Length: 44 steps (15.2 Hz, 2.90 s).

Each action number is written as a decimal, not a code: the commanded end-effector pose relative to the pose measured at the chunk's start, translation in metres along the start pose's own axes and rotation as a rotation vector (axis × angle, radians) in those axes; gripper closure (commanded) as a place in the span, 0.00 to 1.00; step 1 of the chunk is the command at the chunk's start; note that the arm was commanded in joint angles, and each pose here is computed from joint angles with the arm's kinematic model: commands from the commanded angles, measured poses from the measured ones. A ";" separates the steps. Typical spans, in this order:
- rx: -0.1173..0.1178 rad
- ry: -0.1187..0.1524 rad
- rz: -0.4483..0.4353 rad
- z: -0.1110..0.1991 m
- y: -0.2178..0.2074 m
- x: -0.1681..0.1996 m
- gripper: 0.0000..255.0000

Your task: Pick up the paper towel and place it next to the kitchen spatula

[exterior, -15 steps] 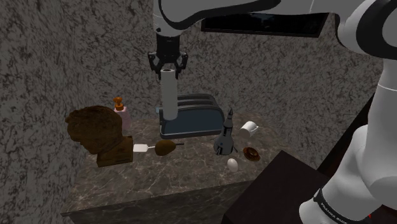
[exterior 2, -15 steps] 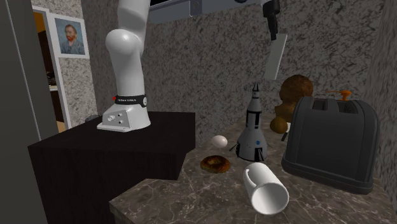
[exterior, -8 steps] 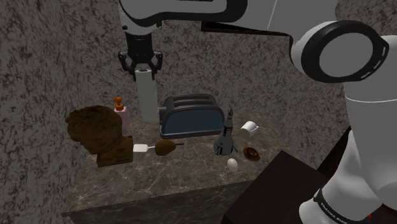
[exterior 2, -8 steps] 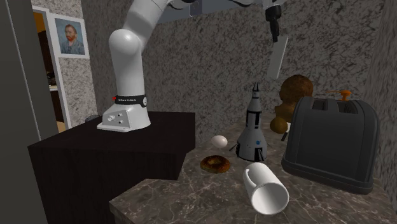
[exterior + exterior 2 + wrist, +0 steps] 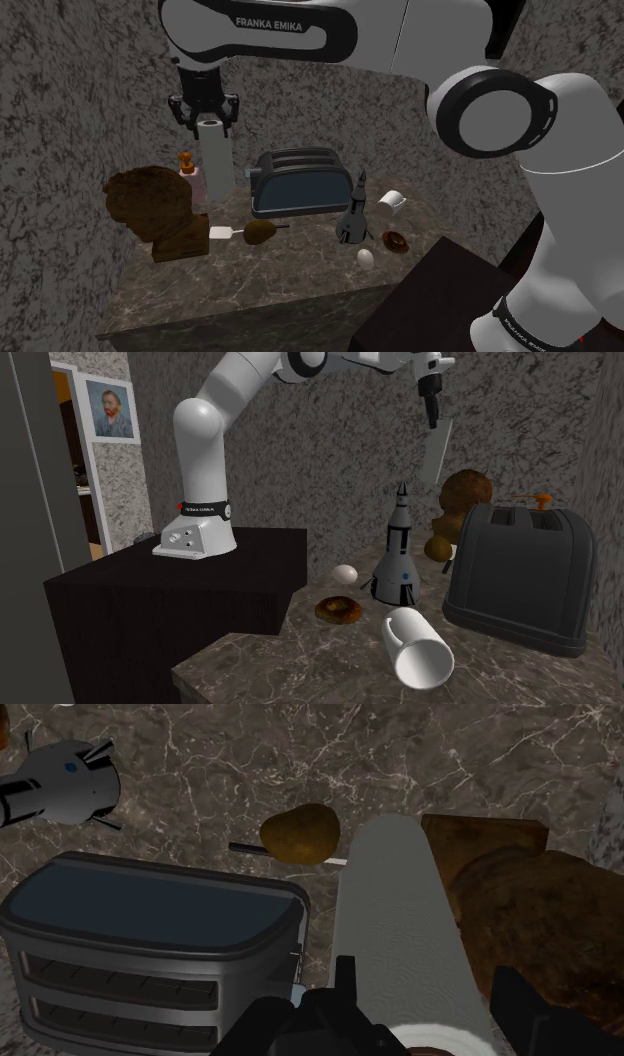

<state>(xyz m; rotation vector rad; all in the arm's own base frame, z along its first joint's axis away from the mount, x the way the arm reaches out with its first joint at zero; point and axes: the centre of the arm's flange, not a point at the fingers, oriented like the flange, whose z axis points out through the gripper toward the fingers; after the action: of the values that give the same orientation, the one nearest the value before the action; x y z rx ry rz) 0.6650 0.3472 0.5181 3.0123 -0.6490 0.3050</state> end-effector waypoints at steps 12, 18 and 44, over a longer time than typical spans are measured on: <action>0.001 0.001 0.000 0.067 -0.001 -0.014 1.00; 0.001 0.001 0.000 0.098 -0.001 -0.020 1.00; 0.001 0.001 0.000 0.232 -0.001 -0.048 1.00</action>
<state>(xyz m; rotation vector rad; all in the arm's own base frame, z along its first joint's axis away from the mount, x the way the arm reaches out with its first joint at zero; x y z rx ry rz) 0.6648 0.3468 0.2856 3.0125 -0.6492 0.3056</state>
